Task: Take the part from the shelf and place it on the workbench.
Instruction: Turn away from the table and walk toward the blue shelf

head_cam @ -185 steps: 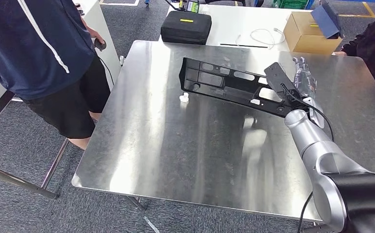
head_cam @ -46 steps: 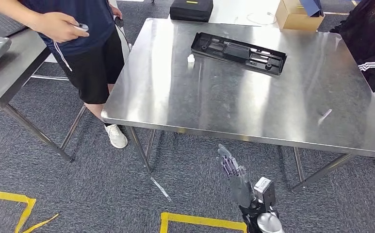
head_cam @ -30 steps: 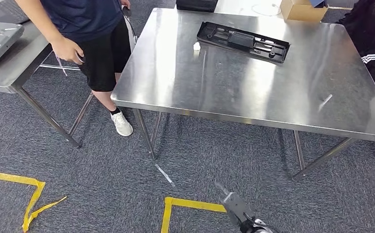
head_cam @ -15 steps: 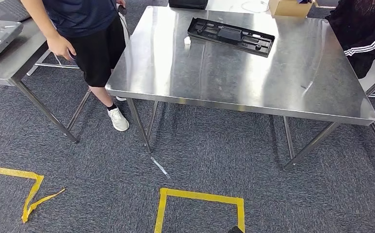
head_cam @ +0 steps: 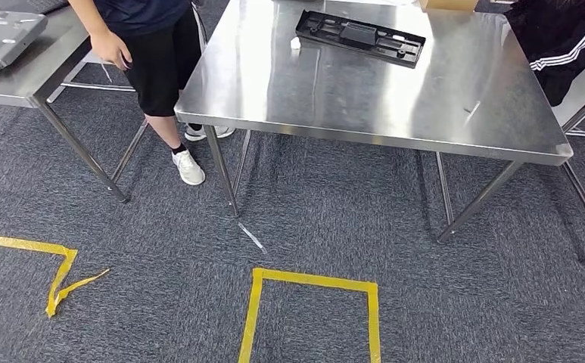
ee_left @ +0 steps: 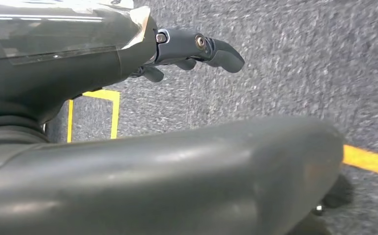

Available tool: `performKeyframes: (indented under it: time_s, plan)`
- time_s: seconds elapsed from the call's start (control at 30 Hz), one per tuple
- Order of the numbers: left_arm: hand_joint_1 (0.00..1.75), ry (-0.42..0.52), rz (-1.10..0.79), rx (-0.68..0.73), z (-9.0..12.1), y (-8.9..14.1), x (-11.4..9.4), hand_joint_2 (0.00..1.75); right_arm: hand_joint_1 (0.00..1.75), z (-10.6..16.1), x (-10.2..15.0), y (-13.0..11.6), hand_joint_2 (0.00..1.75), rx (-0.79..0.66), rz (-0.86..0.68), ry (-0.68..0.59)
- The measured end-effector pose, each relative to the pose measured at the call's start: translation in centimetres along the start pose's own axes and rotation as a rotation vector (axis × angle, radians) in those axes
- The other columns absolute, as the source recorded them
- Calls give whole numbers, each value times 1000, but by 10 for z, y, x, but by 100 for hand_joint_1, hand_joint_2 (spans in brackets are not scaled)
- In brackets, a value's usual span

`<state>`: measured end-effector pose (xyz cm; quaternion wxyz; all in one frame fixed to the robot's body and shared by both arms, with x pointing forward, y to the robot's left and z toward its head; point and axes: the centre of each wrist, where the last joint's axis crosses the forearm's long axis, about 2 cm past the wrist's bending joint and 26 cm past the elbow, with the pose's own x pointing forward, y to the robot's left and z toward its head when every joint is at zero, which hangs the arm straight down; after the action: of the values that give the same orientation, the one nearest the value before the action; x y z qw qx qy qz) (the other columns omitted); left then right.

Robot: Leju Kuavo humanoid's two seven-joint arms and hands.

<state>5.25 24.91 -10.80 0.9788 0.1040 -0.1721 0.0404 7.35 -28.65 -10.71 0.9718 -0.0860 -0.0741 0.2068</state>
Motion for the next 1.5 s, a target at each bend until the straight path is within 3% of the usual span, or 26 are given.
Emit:
performKeyframes:
  time_s: [1.5]
  plan:
    - [0,-11,-17,3,0,-4,4,0,0,1,-4,10,0,-3,-4,21]
